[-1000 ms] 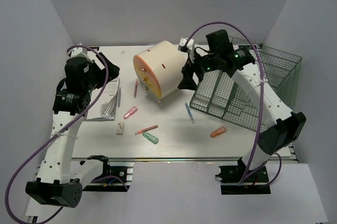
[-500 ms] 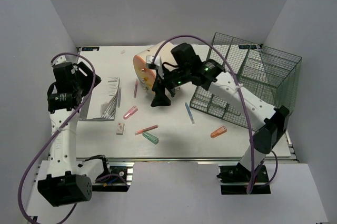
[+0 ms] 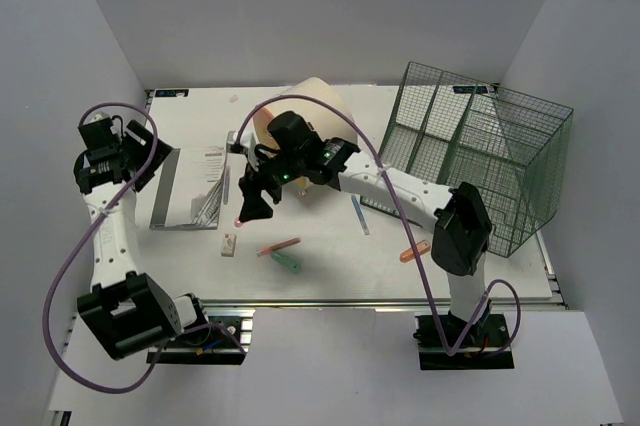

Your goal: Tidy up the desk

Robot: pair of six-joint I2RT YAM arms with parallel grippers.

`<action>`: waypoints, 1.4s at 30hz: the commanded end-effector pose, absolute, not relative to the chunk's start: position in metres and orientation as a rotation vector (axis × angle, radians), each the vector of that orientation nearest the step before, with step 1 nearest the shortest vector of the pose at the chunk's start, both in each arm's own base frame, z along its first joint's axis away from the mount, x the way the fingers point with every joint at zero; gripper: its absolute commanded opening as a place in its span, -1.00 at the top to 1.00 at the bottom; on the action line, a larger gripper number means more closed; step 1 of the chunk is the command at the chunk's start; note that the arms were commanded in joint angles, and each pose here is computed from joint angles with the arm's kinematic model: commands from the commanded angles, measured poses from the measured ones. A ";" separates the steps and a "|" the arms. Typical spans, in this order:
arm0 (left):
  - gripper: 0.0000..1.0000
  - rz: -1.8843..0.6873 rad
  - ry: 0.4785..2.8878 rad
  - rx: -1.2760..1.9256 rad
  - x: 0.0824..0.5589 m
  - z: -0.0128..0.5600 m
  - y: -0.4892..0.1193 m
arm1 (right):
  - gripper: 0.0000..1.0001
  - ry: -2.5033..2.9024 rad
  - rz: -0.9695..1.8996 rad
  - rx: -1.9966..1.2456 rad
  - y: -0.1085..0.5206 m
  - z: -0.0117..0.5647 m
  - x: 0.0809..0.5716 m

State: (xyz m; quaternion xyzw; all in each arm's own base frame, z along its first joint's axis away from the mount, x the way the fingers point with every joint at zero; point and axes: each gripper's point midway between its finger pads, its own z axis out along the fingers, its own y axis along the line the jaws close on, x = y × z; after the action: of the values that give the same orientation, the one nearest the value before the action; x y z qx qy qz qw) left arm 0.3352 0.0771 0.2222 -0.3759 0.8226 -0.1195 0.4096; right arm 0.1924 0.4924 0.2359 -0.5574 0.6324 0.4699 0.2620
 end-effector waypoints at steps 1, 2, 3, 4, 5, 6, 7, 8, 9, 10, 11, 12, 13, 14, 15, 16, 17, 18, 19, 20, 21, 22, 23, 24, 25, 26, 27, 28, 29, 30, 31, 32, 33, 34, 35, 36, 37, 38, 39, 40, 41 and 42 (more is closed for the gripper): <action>-0.69 -0.377 2.016 -0.974 0.349 0.228 0.084 | -0.61 1.255 1.241 -1.653 0.508 0.260 0.186; -0.68 -0.400 2.014 -0.988 0.351 0.226 0.082 | -0.64 1.171 1.220 -1.676 0.512 0.261 0.186; -0.67 -0.402 2.008 -1.009 0.350 0.223 0.086 | -0.69 1.108 1.201 -1.711 0.513 0.257 0.184; -0.66 -0.405 2.004 -1.026 0.350 0.219 0.087 | -0.70 0.980 1.138 -1.767 0.514 0.252 0.185; -0.65 -0.405 1.999 -1.043 0.349 0.217 0.090 | -0.72 0.893 1.131 -1.801 0.517 0.248 0.180; -0.65 -0.399 1.993 -1.060 0.347 0.215 0.094 | -0.73 0.825 1.095 -1.825 0.517 0.245 0.181; -0.63 -0.395 1.991 -1.056 0.346 0.215 0.094 | -0.75 0.716 1.021 -1.858 0.520 0.240 0.183; -0.63 -0.383 1.987 -1.073 0.343 0.213 0.098 | -0.76 0.669 0.983 -1.876 0.525 0.234 0.184; -0.63 -0.370 1.974 -1.083 0.341 0.214 0.102 | -0.75 0.605 0.954 -1.888 0.527 0.232 0.184; -0.63 -0.365 1.972 -1.081 0.340 0.213 0.102 | -0.75 0.555 0.925 -1.893 0.530 0.229 0.186; -0.63 -0.359 1.961 -1.079 0.338 0.216 0.102 | -0.75 0.527 0.884 -1.897 0.534 0.221 0.190; -0.63 -0.358 1.952 -1.095 0.336 0.216 0.104 | -0.76 0.499 0.856 -1.873 0.541 0.224 0.196; -0.61 -0.369 1.943 -1.101 0.336 0.216 0.103 | -0.75 0.498 0.849 -1.869 0.546 0.222 0.200; -0.60 -0.382 1.940 -1.116 0.333 0.214 0.100 | -0.70 0.500 0.853 -1.857 0.556 0.222 0.209; -0.59 -0.407 1.942 -1.126 0.331 0.213 0.096 | -0.67 0.507 0.859 -1.849 0.562 0.223 0.214; -0.59 -0.434 1.935 -1.152 0.330 0.211 0.092 | -0.65 0.545 0.866 -1.865 0.570 0.204 0.220; -0.59 -0.444 1.933 -1.166 0.328 0.210 0.090 | -0.63 0.525 0.841 -1.836 0.580 0.220 0.229; -0.58 -0.446 1.925 -1.180 0.326 0.211 0.090 | -0.62 0.534 0.832 -1.832 0.584 0.217 0.234; -0.58 -0.453 1.929 -1.199 0.324 0.211 0.088 | -0.61 0.546 0.825 -1.840 0.592 0.201 0.239; -0.57 -0.449 1.922 -1.204 0.324 0.216 0.089 | -0.60 0.536 0.808 -1.826 0.598 0.203 0.244; -0.55 -0.445 1.922 -1.201 0.324 0.219 0.087 | -0.60 0.536 0.794 -1.819 0.602 0.201 0.250; -0.55 -0.422 1.923 -1.216 0.322 0.220 0.089 | -0.60 0.554 0.794 -1.827 0.607 0.185 0.255; -0.55 -0.394 1.901 -1.212 0.322 0.231 0.094 | -0.59 0.559 0.791 -1.823 0.611 0.182 0.259; -0.56 -0.350 1.901 -1.221 0.318 0.235 0.096 | -0.58 0.552 0.782 -1.809 0.616 0.188 0.262; -0.56 -0.326 1.894 -1.220 0.318 0.239 0.100 | -0.58 0.571 0.781 -1.816 0.619 0.174 0.267; -0.56 -0.311 1.880 -1.211 0.318 0.248 0.102 | -0.58 0.574 0.776 -1.817 0.622 0.170 0.269; -0.56 -0.304 1.880 -1.217 0.317 0.248 0.103 | -0.58 0.578 0.762 -1.812 0.624 0.171 0.273; -0.56 -0.308 1.876 -1.223 0.317 0.249 0.103 | -0.58 0.579 0.739 -1.782 0.630 0.169 0.278; -0.56 -0.309 1.878 -1.229 0.316 0.247 0.102 | -0.59 0.585 0.727 -1.773 0.632 0.168 0.281; -0.56 -0.310 1.884 -1.232 0.316 0.243 0.102 | -0.59 0.597 0.711 -1.759 0.634 0.167 0.285; -0.56 -0.315 1.891 -1.246 0.315 0.239 0.101 | -0.60 0.634 0.703 -1.743 0.637 0.161 0.289; -0.56 -0.321 1.900 -1.257 0.314 0.234 0.100 | -0.60 0.633 0.694 -1.730 0.639 0.161 0.291; -0.56 -0.323 1.910 -1.272 0.313 0.227 0.099 | -0.60 0.645 0.688 -1.735 0.641 0.153 0.293; -0.56 -0.334 1.919 -1.267 0.313 0.225 0.095 | -0.60 0.648 0.674 -1.728 0.644 0.154 0.294; -0.56 -0.333 1.923 -1.274 0.312 0.222 0.094 | -0.60 0.648 0.669 -1.729 0.645 0.151 0.293; -0.56 -0.331 1.921 -1.281 0.311 0.221 0.094 | -0.61 0.657 0.665 -1.735 0.645 0.143 0.296; -0.56 -0.330 1.924 -1.281 0.311 0.220 0.094 | -0.61 0.655 0.662 -1.739 0.646 0.140 0.296; -0.56 -0.329 1.924 -1.284 0.311 0.219 0.095 | -0.60 0.648 0.655 -1.743 0.646 0.137 0.297; -0.56 -0.326 1.926 -1.290 0.311 0.219 0.095 | -0.60 0.635 0.663 -1.754 0.648 0.131 0.292; -0.56 -0.322 1.921 -1.286 0.312 0.222 0.096 | -0.59 0.634 0.662 -1.754 0.648 0.129 0.293; -0.56 -0.315 1.916 -1.284 0.312 0.224 0.097 | -0.57 0.627 0.661 -1.757 0.649 0.126 0.293; -0.56 -0.306 1.921 -1.287 0.311 0.224 0.098 | -0.57 0.614 0.673 -1.763 0.650 0.122 0.290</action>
State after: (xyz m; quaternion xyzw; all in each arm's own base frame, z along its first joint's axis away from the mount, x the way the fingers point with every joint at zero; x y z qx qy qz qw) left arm 0.3126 0.0951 0.2133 -0.5056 0.7630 -0.1301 0.3812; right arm 0.2912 0.6367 0.1079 -0.7511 0.2922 0.2886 0.5169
